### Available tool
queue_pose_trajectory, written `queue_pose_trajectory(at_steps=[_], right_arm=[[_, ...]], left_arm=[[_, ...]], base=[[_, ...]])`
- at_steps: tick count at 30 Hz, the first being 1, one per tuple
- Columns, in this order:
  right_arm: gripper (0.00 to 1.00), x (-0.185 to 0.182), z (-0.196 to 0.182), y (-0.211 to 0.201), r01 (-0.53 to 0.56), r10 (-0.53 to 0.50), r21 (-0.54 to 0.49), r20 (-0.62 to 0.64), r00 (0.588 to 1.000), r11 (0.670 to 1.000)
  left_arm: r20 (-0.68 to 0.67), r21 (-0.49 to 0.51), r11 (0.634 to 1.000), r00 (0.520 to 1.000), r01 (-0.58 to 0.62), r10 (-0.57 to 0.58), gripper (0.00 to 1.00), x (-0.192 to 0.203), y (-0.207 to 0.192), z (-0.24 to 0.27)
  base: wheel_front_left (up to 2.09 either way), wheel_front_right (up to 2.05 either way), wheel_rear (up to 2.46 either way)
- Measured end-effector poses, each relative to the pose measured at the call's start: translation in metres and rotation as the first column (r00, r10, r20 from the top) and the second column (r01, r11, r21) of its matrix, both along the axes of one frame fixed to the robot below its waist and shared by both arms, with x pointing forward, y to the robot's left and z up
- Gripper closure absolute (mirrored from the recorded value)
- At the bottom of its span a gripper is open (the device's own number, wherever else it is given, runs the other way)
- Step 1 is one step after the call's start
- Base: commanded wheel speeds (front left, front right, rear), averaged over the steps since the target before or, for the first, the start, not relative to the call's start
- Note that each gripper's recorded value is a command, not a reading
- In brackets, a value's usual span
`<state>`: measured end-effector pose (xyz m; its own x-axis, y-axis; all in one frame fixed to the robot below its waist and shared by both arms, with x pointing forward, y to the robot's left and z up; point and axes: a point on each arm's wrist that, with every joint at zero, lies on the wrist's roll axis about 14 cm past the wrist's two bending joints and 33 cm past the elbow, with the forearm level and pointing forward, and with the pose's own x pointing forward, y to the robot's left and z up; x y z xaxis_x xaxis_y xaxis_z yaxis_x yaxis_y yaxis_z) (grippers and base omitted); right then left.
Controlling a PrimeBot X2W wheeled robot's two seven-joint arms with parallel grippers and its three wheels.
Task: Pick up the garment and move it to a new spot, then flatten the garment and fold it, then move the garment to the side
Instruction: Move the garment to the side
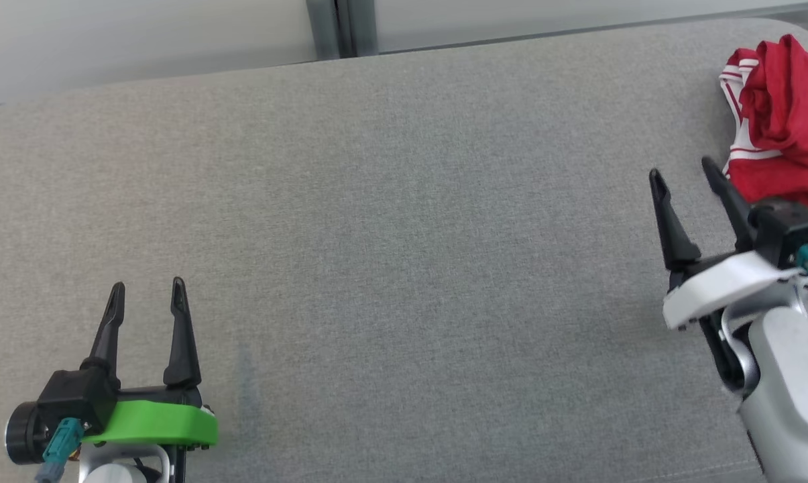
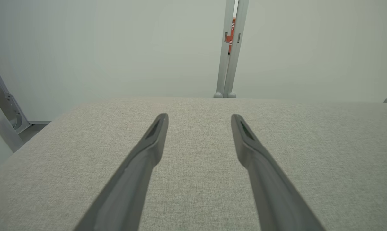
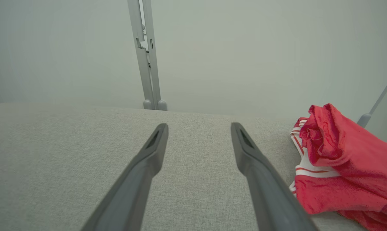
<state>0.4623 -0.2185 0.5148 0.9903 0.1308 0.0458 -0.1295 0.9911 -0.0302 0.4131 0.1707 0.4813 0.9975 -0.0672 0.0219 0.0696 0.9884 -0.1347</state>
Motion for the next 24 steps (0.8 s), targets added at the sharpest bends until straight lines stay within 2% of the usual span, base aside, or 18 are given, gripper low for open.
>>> queue_pose_trajectory(at_steps=[5, 12, 24], right_arm=[[0.00, -0.032, -0.011, 0.023, -0.018, 0.019, 0.061, -0.018, 1.000, 0.998], [0.00, -0.065, -0.006, 0.044, -0.020, 0.020, 0.123, -0.002, 1.000, 0.992], [0.00, -0.091, 0.009, 0.056, -0.017, 0.012, 0.164, 0.031, 0.999, 0.986]], left_arm=[[0.021, 0.001, 0.999, 0.999, -0.033, 0.033, 0.00, -0.014, 0.011, 0.010], [0.051, 0.001, 0.998, 0.996, -0.066, 0.066, 0.00, -0.028, 0.023, 0.022], [0.064, -0.002, 0.996, 0.994, -0.084, 0.084, 0.00, -0.044, 0.031, 0.027]], base=[[0.00, 0.00, 0.00], [0.00, 0.00, 0.00], [0.00, 0.00, 0.00]])
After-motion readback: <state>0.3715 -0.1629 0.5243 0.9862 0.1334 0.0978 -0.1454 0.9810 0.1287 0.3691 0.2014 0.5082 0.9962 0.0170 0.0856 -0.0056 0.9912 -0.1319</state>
